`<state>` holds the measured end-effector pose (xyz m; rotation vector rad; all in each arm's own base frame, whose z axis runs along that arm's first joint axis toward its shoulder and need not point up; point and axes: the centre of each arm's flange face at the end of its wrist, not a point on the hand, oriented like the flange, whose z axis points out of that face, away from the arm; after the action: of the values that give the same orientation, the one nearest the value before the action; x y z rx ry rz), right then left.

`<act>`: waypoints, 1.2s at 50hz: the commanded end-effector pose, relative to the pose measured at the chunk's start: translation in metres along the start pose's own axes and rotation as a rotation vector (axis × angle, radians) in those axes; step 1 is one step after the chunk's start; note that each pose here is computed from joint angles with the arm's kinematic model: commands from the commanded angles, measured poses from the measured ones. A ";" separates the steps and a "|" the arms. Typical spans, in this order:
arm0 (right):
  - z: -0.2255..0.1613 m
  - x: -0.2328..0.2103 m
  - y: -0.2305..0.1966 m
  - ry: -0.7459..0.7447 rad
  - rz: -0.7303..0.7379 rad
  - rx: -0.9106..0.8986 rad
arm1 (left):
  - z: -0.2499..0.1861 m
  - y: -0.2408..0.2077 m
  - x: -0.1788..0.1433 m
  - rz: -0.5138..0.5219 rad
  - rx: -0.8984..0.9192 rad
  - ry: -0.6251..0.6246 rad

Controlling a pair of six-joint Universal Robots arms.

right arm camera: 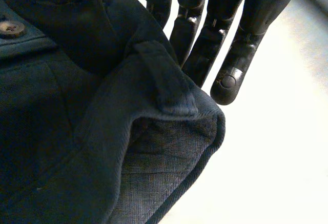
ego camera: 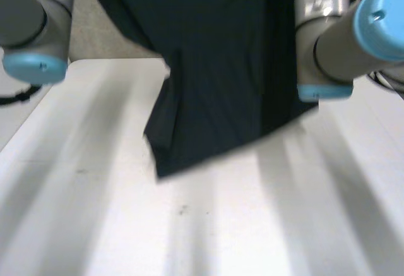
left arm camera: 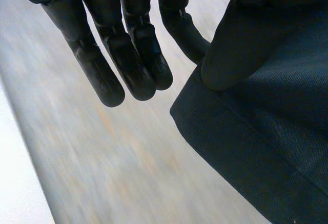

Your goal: Fold the shorts.

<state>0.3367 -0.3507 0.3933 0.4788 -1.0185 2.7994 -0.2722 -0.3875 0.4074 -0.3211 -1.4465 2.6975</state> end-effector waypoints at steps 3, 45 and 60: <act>-0.001 0.010 -0.017 -0.046 -0.002 -0.057 | -0.012 -0.066 -0.003 -0.043 0.173 -0.027; -0.246 -0.016 0.042 -0.893 -0.099 -1.053 | -0.278 0.067 -0.002 0.349 -0.889 0.366; -0.300 0.040 -0.038 -1.181 -0.126 -1.207 | -0.357 -0.011 -0.008 0.457 -0.951 0.611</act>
<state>0.2511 -0.1690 0.2069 1.6272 -2.2949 1.3088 -0.1943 -0.1288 0.2090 -1.3825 -2.5325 1.6216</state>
